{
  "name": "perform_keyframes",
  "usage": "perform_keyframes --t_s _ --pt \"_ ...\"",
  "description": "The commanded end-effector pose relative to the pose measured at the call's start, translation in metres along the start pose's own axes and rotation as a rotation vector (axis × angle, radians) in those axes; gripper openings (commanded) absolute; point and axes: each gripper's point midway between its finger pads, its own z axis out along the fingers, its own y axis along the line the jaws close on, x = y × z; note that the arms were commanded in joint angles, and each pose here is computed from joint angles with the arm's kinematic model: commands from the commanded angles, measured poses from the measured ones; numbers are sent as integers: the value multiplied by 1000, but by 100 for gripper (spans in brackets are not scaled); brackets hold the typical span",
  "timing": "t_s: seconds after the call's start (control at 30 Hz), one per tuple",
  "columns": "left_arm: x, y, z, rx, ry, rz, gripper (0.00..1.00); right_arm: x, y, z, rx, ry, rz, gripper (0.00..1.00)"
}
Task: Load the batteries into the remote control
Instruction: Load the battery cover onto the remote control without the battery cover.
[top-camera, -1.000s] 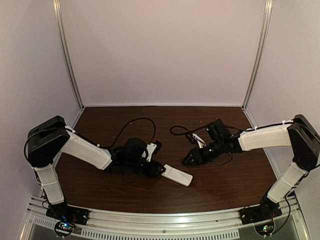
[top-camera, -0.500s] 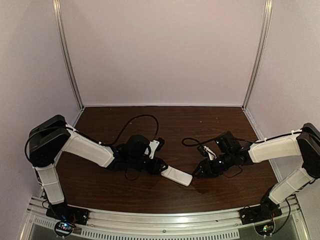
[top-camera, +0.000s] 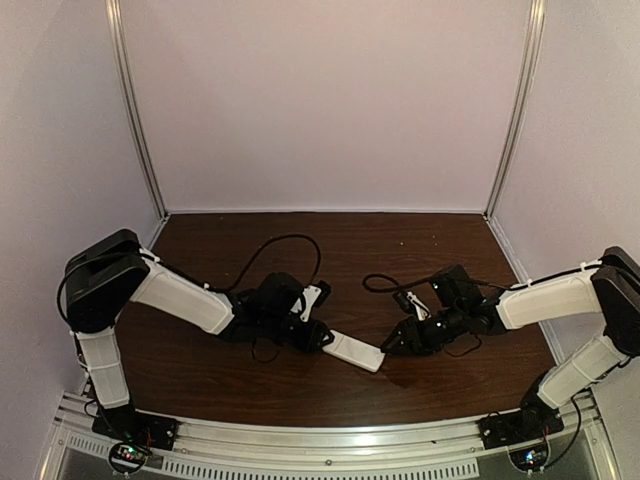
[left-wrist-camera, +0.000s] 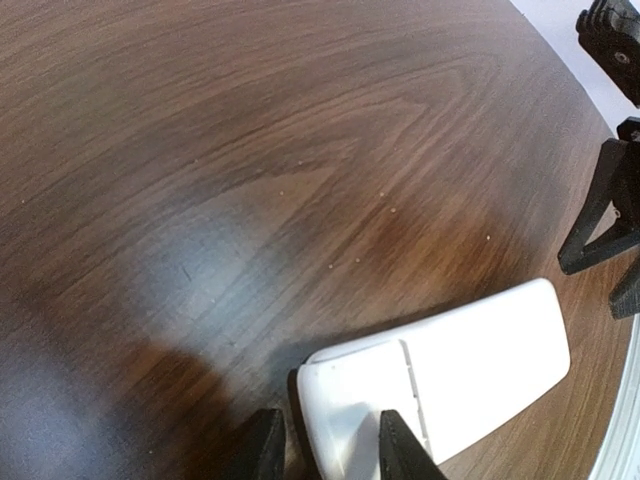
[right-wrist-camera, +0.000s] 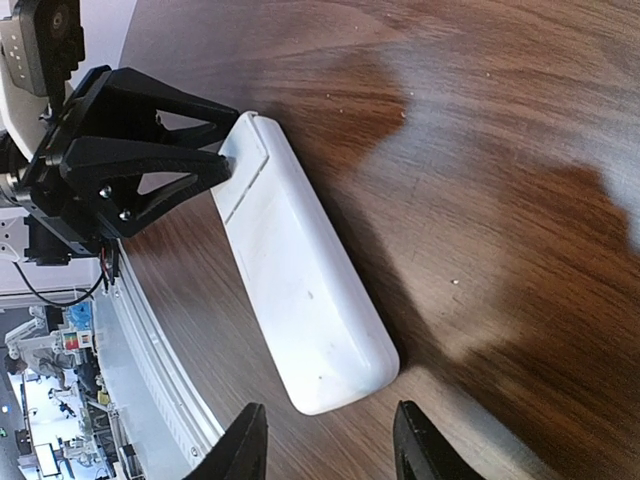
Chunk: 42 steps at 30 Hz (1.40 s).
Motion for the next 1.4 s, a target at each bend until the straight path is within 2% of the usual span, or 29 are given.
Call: perform_keyframes --t_s 0.0,0.47,1.03,1.37 --pt "0 3 7 -18 14 14 31 1 1 5 -11 1 -5 44" --pt "18 -2 10 -31 69 19 25 17 -8 10 21 48 1 44" --pt "26 -11 12 -16 81 11 20 28 -4 29 -16 66 25 31" --pt "37 -20 17 30 113 11 14 24 -4 35 -27 59 33 24"
